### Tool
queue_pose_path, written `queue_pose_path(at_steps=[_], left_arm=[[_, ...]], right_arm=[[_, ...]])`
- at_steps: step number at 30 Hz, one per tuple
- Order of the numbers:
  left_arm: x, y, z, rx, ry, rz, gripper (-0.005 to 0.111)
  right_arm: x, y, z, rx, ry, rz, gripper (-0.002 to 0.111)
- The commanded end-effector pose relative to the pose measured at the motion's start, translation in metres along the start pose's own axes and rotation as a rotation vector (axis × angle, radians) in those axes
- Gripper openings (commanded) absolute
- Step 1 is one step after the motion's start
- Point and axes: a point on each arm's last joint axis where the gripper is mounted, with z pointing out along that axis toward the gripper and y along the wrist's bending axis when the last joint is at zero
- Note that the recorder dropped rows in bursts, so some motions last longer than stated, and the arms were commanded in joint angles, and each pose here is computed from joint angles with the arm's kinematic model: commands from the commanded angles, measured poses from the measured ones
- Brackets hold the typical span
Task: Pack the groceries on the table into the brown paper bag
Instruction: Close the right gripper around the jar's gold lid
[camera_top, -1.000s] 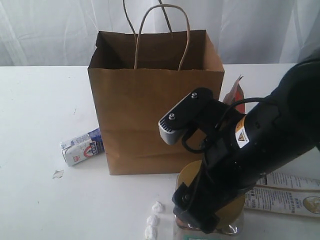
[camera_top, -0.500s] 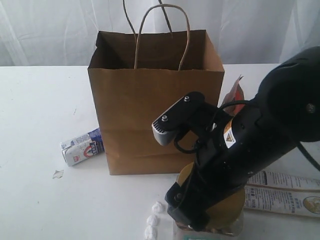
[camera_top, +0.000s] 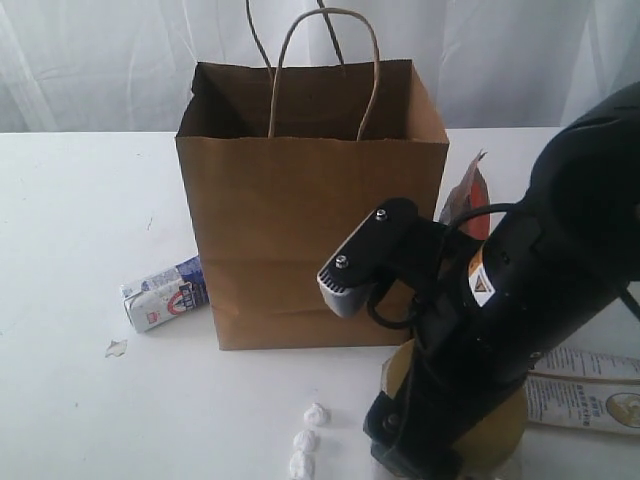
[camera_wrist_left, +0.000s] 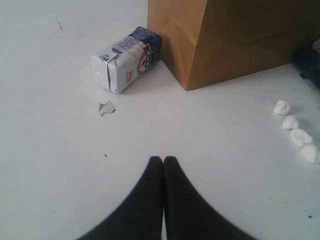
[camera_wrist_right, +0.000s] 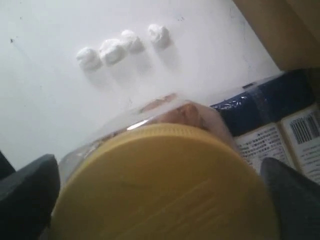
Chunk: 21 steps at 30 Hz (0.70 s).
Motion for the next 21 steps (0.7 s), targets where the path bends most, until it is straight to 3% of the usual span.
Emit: queue_pose_path(at_steps=[1, 15, 21], left_arm=[[0.001, 0.000, 0.000, 0.005, -0.001, -0.008, 0.000], [0.001, 0.000, 0.000, 0.005, -0.001, -0.008, 0.000], [0.001, 0.000, 0.000, 0.005, -0.001, -0.008, 0.000]], right_arm=[[0.005, -0.003, -0.007, 0.037, 0.057, -0.063, 0.100], [0.012, -0.004, -0.011, 0.033, 0.153, -0.193, 0.100], [0.009, -0.005, -0.002, 0.053, 0.073, -0.201, 0.100]])
